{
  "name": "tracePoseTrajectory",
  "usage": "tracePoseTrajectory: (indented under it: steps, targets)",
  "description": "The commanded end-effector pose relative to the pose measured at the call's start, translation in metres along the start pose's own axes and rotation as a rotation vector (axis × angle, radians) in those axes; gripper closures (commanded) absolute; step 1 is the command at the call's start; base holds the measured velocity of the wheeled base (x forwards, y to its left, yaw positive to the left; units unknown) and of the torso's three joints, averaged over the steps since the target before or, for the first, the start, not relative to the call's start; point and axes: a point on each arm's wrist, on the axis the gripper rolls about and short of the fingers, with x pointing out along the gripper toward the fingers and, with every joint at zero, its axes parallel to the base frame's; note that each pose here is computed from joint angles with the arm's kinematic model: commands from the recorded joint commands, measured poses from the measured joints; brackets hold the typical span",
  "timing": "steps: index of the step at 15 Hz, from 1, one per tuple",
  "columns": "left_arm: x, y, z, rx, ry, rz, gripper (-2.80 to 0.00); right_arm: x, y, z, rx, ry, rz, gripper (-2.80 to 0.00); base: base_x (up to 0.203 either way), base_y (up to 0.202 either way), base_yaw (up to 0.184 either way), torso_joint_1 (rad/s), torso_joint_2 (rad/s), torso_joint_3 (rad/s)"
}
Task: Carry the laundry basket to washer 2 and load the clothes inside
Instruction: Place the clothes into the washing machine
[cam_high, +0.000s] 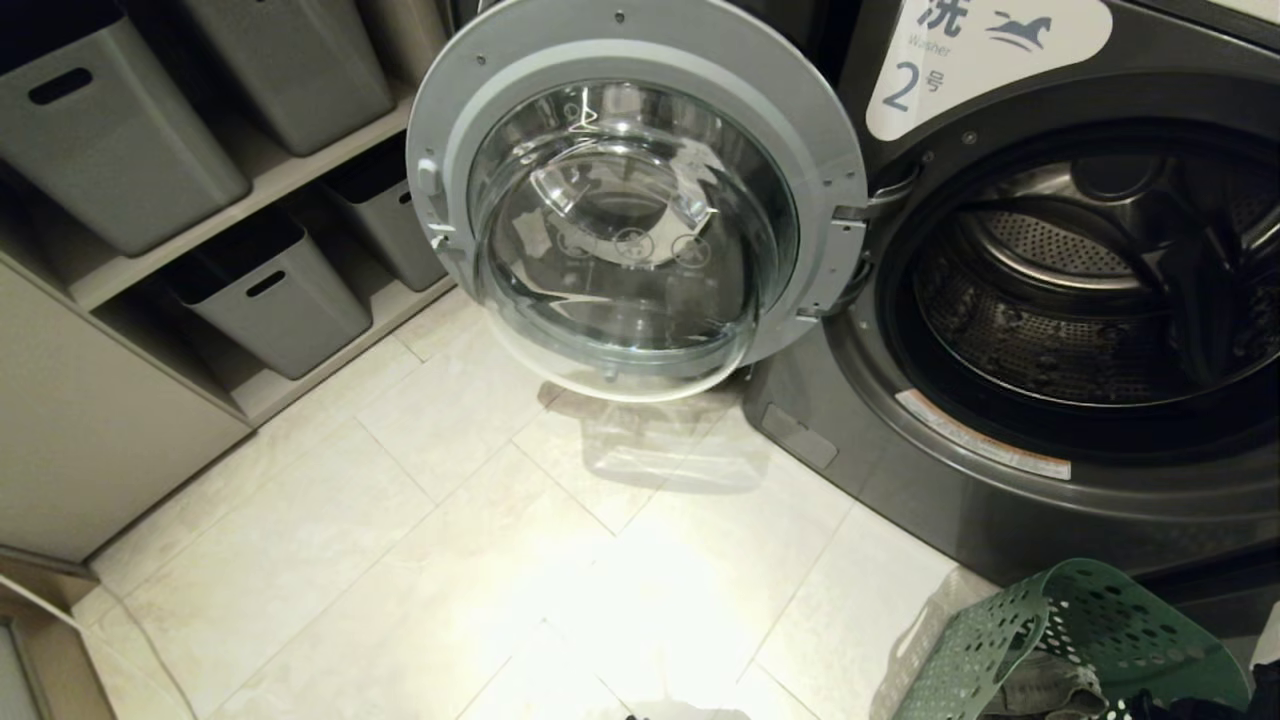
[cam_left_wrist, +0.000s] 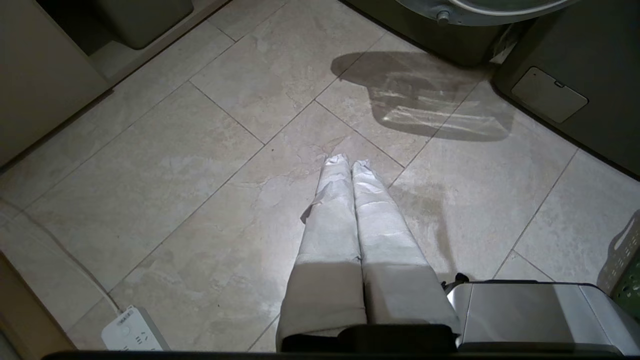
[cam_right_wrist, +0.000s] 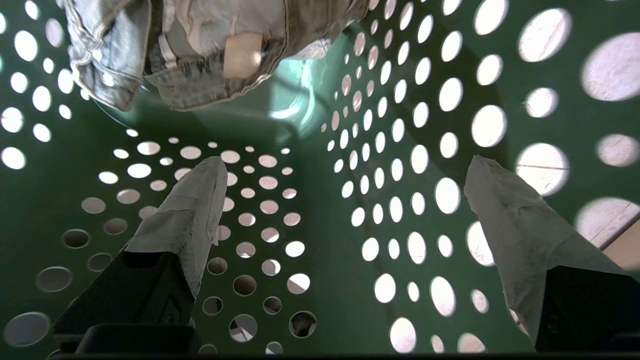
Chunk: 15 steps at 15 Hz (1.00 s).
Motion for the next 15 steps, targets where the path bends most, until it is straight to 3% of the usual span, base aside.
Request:
tracePoseTrajectory:
  steps: [1,6,15]
  targets:
    - [0.000,0.000,0.000,0.000,0.001,0.000,0.00,0.001,0.000,0.002,-0.005,-0.014,0.002,-2.80,0.000,0.000,0.000,0.001,0.01,-0.206]
    - [0.000,0.000,0.000,-0.011,0.001,0.002,0.00,0.006,0.007,0.010,-0.025,-0.040,0.013,-2.80,0.000,0.000,0.000,0.003,0.00,-0.171]
    - [0.000,0.000,0.000,-0.011,0.002,0.001,0.00,0.014,0.015,0.022,-0.018,-0.083,0.036,-2.80,0.000,0.000,0.000,0.001,0.00,-0.008]
